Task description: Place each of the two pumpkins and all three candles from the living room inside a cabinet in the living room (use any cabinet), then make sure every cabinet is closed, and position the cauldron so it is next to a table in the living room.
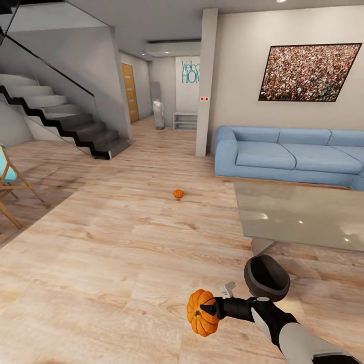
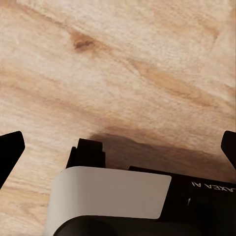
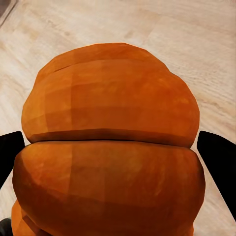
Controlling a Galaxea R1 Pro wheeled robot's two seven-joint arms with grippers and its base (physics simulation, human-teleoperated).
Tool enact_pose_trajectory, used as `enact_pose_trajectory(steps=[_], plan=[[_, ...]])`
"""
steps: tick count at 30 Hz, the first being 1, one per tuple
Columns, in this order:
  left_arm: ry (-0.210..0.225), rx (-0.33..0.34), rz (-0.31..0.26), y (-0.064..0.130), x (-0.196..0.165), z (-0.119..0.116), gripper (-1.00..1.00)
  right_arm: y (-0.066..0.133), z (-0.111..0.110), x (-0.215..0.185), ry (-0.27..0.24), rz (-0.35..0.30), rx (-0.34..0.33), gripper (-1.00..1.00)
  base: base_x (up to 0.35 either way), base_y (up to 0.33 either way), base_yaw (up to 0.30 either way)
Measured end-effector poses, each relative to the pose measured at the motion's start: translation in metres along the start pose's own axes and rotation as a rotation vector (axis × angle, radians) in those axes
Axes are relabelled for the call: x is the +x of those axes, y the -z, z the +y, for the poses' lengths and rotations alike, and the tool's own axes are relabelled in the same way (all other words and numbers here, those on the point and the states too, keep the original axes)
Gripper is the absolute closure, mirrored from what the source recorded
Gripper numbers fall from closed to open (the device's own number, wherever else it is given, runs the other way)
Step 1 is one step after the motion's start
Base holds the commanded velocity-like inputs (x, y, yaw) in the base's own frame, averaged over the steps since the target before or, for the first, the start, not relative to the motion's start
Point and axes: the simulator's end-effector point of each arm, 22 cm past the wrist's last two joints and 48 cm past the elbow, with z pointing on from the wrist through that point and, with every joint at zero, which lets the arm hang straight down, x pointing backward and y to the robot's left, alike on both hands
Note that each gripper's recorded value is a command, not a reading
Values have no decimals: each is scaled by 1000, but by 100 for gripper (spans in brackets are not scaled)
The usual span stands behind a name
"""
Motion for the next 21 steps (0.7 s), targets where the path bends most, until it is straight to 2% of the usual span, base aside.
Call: enact_pose_trajectory(steps=[6, 11, 21], plan=[[0, 0, 2, 0, 1, 0, -100, -8, 6, 1, -4, 6, 2, 100, 0, 0, 37], [-1, -2, 9, -1, 4, 1, -100, -12, -3, 4, -10, 11, 54, 100, 0, 0, 78], [-2, -7, 23, -3, 10, 4, -100, -16, -7, 11, -22, 22, 64, 100, 0, 0, 81]])
